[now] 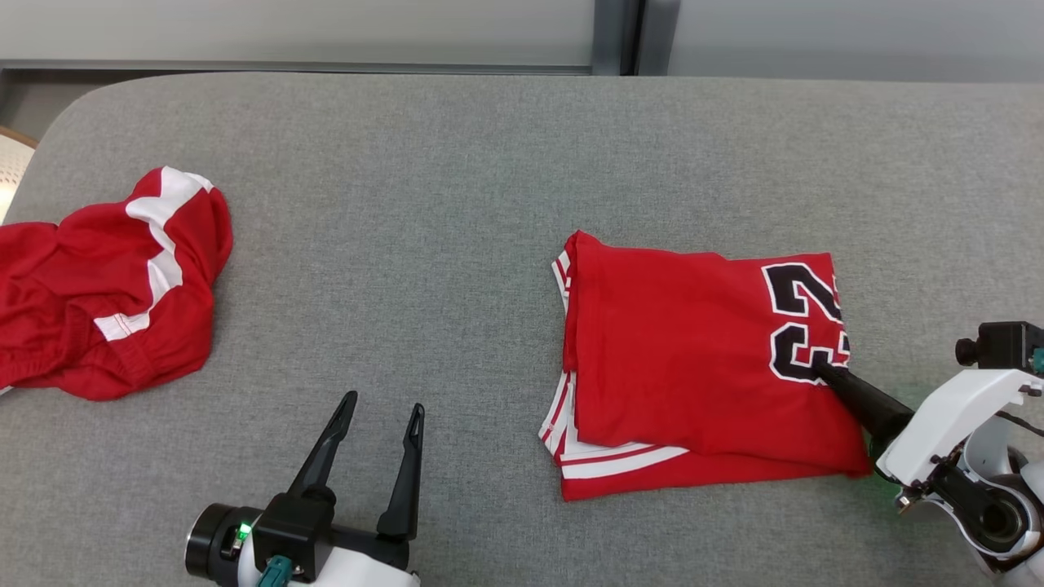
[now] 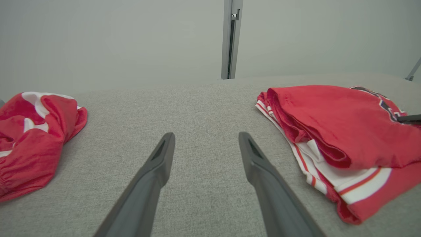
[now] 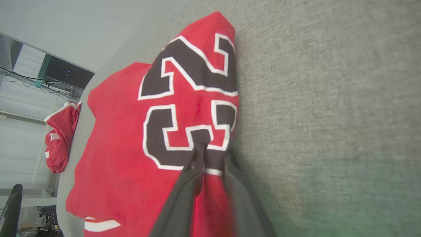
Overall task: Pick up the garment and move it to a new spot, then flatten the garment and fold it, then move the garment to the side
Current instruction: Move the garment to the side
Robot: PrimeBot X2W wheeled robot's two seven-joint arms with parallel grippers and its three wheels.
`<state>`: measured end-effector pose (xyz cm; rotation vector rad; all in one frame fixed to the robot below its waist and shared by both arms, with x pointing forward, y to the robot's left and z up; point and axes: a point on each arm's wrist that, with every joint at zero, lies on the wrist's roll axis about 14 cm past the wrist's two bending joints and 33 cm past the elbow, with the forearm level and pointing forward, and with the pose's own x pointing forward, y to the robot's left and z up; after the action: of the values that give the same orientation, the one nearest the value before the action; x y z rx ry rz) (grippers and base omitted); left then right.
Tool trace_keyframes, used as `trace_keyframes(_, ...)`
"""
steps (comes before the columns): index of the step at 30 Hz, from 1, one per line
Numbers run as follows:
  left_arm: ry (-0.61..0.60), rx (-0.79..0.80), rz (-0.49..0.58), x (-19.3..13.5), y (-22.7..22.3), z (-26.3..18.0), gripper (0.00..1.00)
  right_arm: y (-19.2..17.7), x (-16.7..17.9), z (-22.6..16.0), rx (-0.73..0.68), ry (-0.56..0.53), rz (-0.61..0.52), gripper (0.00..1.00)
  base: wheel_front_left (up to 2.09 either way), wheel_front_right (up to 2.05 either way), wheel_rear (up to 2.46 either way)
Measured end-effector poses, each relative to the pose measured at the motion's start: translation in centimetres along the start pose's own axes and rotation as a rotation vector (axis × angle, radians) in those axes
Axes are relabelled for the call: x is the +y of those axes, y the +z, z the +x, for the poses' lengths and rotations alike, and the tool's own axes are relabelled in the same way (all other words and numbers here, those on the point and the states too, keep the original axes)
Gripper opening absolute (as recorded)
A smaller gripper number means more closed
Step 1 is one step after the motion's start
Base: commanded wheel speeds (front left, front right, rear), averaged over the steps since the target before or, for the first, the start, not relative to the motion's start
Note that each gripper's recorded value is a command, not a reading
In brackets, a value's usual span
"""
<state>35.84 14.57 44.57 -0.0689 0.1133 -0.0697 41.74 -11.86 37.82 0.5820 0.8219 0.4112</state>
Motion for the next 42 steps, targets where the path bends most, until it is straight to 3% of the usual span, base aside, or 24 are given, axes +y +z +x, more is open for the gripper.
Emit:
trace_keyframes(5,-0.01,0.008,0.005,-0.2,-0.3,0.5,1.0,1.4,-0.6,-0.2,-0.059,-0.01,-0.054,0.0,0.0,0.0,0.0)
trace_keyframes(14,-0.093,0.028,0.034,-1.9,-1.3,3.2,1.0,9.3,-4.9,-0.7,-0.248,-0.143,-0.205,0.0,0.0,0.0,0.0)
trace_keyframes(24,-0.242,-0.001,0.058,-4.9,-2.3,8.4,1.0,18.9,-13.6,-3.8,-0.422,-0.402,-0.368,0.0,0.0,0.0,0.0)
trace_keyframes(30,-0.31,-0.029,0.035,-6.9,-2.8,10.5,1.0,21.8,-19.0,-7.8,-0.476,-0.574,-0.409,0.0,0.0,0.0,0.0)
trace_keyframes(38,-0.349,-0.05,0.017,-8.2,-3.3,11.8,1.0,23.9,-23.1,-12.0,-0.456,-0.756,-0.503,0.0,0.0,0.0,0.0)
trace_keyframes(39,-0.35,-0.052,0.016,-8.2,-3.3,11.8,1.0,23.8,-23.6,-12.1,-0.441,-0.773,-0.511,0.44,0.0,0.0,0.0)
trace_keyframes(40,-0.35,-0.055,0.016,-8.2,-3.3,11.9,1.0,23.9,-23.9,-12.3,-0.434,-0.79,-0.526,1.0,0.0,0.0,0.0)
trace_keyframes(42,-0.348,-0.059,0.015,-8.2,-3.1,12.0,1.0,24.4,-23.9,-12.3,-0.445,-0.808,-0.576,1.0,0.0,0.0,0.0)
